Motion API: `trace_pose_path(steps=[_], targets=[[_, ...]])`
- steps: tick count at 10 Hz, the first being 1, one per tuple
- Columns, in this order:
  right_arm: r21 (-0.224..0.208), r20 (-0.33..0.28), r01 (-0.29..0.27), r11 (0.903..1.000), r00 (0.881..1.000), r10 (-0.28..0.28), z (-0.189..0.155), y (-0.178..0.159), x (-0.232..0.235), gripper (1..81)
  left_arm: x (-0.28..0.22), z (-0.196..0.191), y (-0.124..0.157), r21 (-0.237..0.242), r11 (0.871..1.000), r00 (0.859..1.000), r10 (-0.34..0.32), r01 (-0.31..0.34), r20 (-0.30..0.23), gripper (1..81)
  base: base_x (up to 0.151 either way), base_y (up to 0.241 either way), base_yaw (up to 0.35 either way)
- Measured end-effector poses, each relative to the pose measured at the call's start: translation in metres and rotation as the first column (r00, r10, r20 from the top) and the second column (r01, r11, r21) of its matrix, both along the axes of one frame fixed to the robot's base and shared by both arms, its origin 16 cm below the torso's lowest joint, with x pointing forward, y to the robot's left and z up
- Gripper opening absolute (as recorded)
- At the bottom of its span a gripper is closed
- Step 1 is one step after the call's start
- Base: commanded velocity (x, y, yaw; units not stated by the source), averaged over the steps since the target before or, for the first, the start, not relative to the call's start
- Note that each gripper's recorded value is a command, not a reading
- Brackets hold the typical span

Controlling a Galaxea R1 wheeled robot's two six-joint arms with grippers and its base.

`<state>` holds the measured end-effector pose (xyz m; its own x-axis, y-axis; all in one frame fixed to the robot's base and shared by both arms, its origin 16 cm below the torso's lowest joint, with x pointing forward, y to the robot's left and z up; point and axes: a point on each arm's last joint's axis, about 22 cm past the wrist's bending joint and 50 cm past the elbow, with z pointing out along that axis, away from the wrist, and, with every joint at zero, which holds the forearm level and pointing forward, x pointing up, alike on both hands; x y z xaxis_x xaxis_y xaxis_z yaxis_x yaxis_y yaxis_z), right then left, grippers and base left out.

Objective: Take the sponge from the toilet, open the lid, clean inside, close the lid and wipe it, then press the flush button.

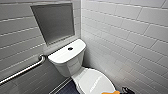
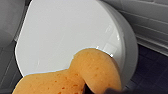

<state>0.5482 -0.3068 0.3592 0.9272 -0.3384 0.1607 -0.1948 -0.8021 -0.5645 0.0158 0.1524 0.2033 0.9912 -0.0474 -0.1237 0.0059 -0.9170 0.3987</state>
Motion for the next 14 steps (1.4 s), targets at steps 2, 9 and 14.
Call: trace_pose_path(steps=[2, 9, 14], targets=[[-0.006, -0.029, 0.008, 0.9999, 1.000, -0.009, 0.017, -0.031, -0.032, 1.0, 0.004, -0.001, 0.000, 0.000, 1.000, 1.000, 0.000, 0.000, 0.005, 81.1, 0.000, 0.000, 0.000], [-0.014, -0.388, 0.054, 0.9985, 0.920, -0.055, -0.013, -0.060, -0.313, 1.0, 0.022, 0.008, 0.006, -0.067, 0.997, 1.000, 0.024, -0.023, 0.014, 81.1, 0.000, 0.000, 0.000], [-0.008, -0.516, 0.026, 0.9996, 0.856, -0.027, -0.021, -0.028, -0.463, 1.0, 0.093, 0.044, 0.048, -0.179, 0.983, 0.996, 0.061, -0.049, 0.062, 81.1, 0.000, 0.000, 0.000]])
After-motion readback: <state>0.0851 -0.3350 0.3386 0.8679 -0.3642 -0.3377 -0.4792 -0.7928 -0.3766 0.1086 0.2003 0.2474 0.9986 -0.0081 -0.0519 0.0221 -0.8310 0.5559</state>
